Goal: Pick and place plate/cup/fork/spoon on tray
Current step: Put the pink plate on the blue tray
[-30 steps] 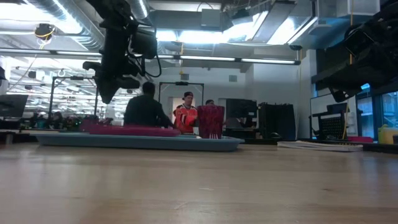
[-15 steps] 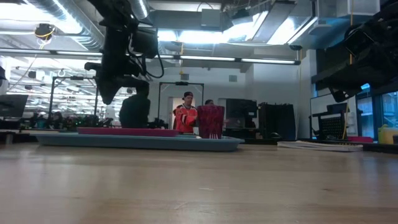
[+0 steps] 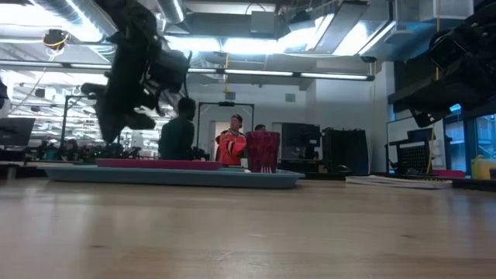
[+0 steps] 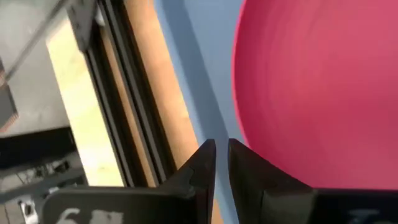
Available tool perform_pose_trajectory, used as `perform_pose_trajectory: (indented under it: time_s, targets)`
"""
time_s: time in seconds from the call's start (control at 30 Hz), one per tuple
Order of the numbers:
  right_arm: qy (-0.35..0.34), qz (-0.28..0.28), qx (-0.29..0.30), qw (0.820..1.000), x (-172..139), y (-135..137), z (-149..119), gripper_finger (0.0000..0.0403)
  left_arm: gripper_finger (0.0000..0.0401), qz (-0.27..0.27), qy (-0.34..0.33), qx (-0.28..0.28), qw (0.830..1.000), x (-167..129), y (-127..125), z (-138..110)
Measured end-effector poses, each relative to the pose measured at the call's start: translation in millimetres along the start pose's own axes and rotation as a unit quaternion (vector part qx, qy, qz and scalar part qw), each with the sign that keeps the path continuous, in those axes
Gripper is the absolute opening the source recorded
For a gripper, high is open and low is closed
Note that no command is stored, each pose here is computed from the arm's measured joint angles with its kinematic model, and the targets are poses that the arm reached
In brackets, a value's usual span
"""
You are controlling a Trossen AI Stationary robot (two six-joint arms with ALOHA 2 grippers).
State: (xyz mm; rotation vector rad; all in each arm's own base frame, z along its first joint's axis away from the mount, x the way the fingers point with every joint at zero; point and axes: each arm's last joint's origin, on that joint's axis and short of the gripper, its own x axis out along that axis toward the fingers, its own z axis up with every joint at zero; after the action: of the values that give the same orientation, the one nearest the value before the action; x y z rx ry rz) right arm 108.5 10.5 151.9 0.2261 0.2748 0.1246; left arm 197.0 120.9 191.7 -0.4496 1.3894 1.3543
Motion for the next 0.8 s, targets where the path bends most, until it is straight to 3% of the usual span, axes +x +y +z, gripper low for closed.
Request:
perform_pose_trajectory:
  time_s: [0.33,0.8]
  targets:
    - [0.000,0.000,0.000,1.000,0.0,0.0,0.0,0.0104,0.0035,-0.003,0.020,-0.012,1.000,24.6,-5.9,-20.6]
    - [0.000,0.000,0.000,1.000,0.0,0.0,0.0,0.0104,0.0034,-0.047,-0.001,-0.023,0.999,28.5,-13.7,-17.1]
